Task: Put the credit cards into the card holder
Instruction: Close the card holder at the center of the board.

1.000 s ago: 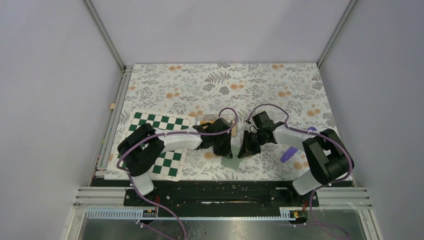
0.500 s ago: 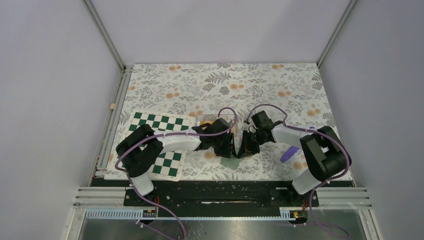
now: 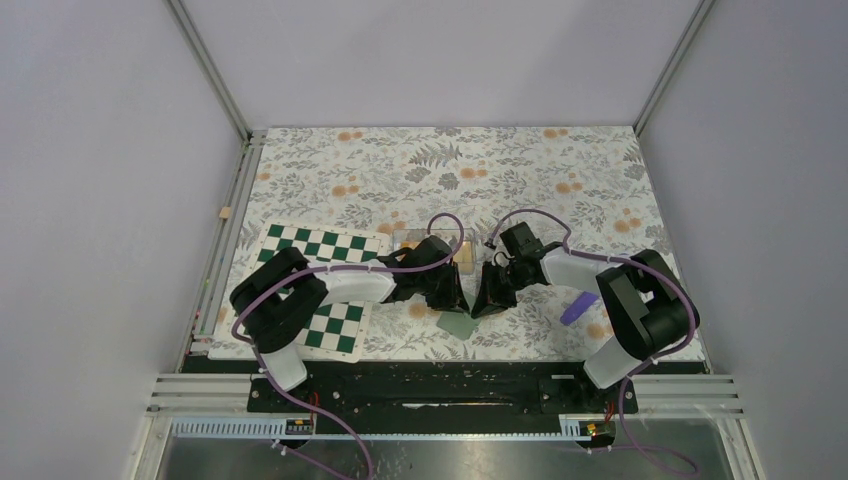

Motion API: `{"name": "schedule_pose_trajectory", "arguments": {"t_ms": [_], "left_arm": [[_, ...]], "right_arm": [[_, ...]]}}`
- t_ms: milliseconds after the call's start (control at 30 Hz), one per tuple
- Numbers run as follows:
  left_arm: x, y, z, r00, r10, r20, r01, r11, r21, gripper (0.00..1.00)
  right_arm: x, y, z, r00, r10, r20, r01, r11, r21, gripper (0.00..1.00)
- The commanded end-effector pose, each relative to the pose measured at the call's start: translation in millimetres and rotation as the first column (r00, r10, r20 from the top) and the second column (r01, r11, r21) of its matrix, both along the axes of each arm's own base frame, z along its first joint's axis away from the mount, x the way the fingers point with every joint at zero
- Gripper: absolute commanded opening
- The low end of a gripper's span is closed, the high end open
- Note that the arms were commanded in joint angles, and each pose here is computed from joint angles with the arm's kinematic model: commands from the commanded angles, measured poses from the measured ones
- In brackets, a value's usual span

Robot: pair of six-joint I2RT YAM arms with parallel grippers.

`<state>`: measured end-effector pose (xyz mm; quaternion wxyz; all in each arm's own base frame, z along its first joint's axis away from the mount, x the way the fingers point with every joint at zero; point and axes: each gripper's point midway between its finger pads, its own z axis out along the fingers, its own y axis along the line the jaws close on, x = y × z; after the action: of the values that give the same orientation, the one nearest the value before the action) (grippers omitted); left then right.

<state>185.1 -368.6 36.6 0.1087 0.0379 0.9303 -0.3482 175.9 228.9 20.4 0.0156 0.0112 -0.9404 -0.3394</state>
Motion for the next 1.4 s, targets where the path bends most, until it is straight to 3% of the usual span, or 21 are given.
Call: {"name": "schedule_pose_trajectory", "arguments": {"t_ms": [0, 67, 400, 1367], "left_arm": [[4.9, -10.9, 5.5, 1.000, -0.012, 0.017, 0.013, 0.998, -0.057, 0.07], [4.8, -10.4, 5.3, 1.000, -0.014, 0.019, 0.015, 0.999, -0.050, 0.00], [5.9, 3.1, 8.4, 0.996, -0.056, 0.070, 0.048, 0.993, 0.112, 0.00], [6.0, 30.6, -8.9, 0.991, -0.071, 0.113, 0.032, 0.949, 0.313, 0.00]], "right_arm": [[-3.8, -1.5, -12.6, 1.000, 0.026, -0.002, -0.026, 0.999, -0.045, 0.07], [-3.8, -1.9, -13.0, 1.000, 0.024, -0.002, -0.024, 0.999, -0.047, 0.08], [1.0, 0.9, -2.1, 0.999, 0.014, 0.029, -0.013, 1.000, -0.029, 0.08], [14.3, 13.7, 13.8, 0.999, 0.002, 0.053, -0.002, 1.000, 0.003, 0.09]]}}
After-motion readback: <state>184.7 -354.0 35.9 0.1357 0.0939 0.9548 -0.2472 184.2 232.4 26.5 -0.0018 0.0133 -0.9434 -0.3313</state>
